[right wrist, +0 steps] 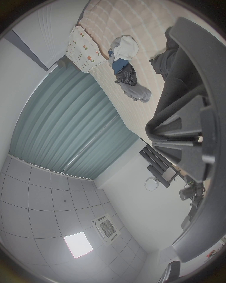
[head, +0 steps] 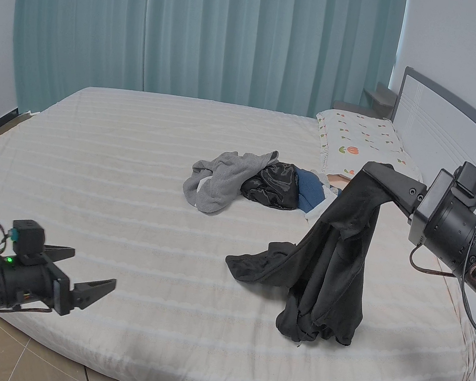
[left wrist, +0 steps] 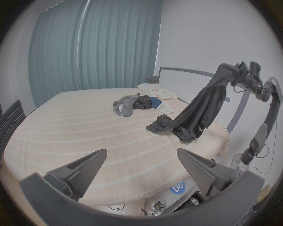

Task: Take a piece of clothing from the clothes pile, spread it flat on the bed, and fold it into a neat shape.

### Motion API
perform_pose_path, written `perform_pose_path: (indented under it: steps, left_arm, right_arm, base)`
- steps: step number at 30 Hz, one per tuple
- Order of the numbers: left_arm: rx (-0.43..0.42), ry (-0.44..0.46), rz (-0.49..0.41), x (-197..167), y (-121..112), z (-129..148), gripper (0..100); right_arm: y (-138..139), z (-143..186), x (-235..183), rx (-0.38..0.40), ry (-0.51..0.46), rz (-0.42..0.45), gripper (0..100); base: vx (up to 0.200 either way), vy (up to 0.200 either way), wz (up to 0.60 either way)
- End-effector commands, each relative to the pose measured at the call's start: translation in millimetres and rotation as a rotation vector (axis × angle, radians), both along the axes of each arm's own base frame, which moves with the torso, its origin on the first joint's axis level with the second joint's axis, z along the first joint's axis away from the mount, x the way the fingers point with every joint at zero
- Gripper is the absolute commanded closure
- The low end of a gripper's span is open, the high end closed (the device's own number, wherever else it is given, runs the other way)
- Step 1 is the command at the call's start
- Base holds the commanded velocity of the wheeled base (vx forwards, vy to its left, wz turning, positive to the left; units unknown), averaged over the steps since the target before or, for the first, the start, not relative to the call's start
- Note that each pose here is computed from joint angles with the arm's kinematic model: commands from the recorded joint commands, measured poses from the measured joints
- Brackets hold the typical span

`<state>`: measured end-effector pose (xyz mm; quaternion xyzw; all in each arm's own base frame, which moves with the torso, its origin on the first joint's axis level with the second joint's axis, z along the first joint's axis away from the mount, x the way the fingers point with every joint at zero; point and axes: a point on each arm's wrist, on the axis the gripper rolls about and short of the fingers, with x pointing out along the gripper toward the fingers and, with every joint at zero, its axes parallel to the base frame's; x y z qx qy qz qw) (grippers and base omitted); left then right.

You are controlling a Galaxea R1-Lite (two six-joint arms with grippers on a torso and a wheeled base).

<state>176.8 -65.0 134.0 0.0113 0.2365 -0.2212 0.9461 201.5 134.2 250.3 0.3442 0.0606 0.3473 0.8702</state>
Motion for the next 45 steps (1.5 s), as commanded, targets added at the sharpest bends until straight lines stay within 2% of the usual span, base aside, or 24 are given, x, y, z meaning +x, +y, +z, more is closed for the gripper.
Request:
perform_pose_path:
  steps: [1, 7, 17, 25, 33, 34, 41, 45]
  left_arm:
    - [0.072, 0.139, -0.127, 91, -97, -100, 0]
    - [0.075, 0.128, -0.168, 112, -129, -120, 0]
    - [0.056, 0.029, -0.125, 159, -172, -140, 0]
    - [-0.013, -0.032, -0.098, 193, -189, -142, 0]
    - [-0.099, -0.016, -0.086, 207, -197, -141, 0]
    - [-0.113, 0.02, -0.08, 208, -198, -141, 100]
    - [-0.19, 0.048, -0.049, 212, -202, -139, 100]
    - [-0.258, 0.077, 0.003, 211, -199, -128, 100]
  right_arm:
    - [2, 18, 3, 0.031, -0.051, -0.004, 100]
    - [2, 24, 2, 0.042, -0.066, -0.002, 100]
    - [1, 28, -1, 0.051, -0.081, 0.001, 100]
    - [4, 28, 0, 0.051, -0.08, 0.01, 100]
    - [3, 32, 0, 0.06, -0.095, 0.007, 100]
    - [3, 33, 0, 0.061, -0.096, 0.006, 100]
    - [2, 30, 2, 0.059, -0.086, 0.002, 100]
    - [2, 26, 3, 0.051, -0.072, 0.002, 100]
  base:
    - [0.0, 0.0, 0.0]
    - [0.0, 0.0, 0.0]
    - [0.0, 0.0, 0.0]
    - [0.0, 0.0, 0.0]
    - [0.0, 0.0, 0.0]
    - [0.0, 0.0, 0.0]
    - [0.0, 0.0, 0.0]
    - [0.0, 0.0, 0.0]
